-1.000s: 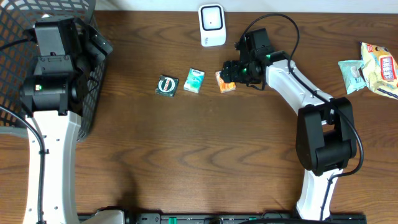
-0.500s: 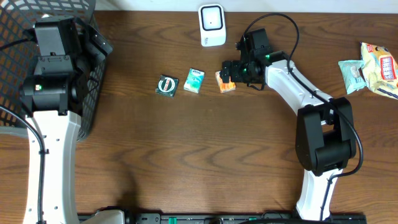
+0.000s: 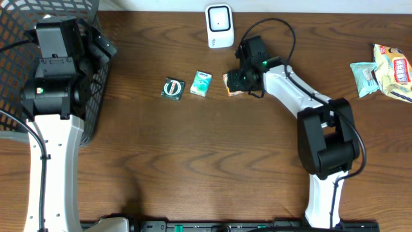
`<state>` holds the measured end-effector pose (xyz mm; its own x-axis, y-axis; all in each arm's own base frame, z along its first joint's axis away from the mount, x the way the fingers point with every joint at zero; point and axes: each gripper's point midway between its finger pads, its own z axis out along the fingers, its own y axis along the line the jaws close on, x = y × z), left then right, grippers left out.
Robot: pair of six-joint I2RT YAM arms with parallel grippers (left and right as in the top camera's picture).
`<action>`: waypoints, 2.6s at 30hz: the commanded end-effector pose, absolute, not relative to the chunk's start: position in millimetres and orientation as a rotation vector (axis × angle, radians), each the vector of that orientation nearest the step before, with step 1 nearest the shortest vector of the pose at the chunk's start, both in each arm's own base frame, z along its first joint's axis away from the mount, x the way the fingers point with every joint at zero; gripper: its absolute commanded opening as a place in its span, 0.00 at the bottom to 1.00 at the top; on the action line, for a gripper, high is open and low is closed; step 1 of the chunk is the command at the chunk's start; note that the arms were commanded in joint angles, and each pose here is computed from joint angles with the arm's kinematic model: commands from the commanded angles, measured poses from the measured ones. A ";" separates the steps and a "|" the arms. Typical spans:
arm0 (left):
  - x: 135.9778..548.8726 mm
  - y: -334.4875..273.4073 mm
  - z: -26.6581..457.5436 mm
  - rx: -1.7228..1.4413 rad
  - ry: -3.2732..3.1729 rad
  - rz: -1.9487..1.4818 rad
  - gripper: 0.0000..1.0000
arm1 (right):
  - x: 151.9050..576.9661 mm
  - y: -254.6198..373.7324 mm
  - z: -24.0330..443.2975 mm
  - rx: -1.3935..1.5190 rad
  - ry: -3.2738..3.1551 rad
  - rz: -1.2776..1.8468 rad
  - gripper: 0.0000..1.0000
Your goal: Scan the item barcode
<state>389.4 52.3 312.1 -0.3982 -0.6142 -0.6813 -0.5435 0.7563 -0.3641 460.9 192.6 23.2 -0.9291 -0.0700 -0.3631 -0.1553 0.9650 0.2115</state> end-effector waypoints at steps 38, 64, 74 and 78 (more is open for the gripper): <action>387.6 54.2 314.3 -0.883 2.077 -0.107 0.98 | 430.2 195.9 141.5 -0.449 2.134 1.879 0.01; 387.6 54.2 314.3 -0.883 2.077 -0.107 0.98 | 424.9 191.8 161.5 -0.241 2.155 2.136 0.01; 387.6 54.2 314.3 -0.883 2.077 -0.107 0.98 | 432.9 191.5 145.5 -0.227 2.233 2.003 0.01; 387.6 54.2 314.3 -0.883 2.077 -0.107 0.98 | 434.1 192.3 145.6 -0.243 2.226 1.993 0.01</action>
<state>389.4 52.3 312.1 -0.3984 -0.6139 -0.6815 -0.5434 0.7565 -0.3639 432.5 193.7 153.5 -0.9724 -0.0289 -0.2316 -0.2334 0.1000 0.9672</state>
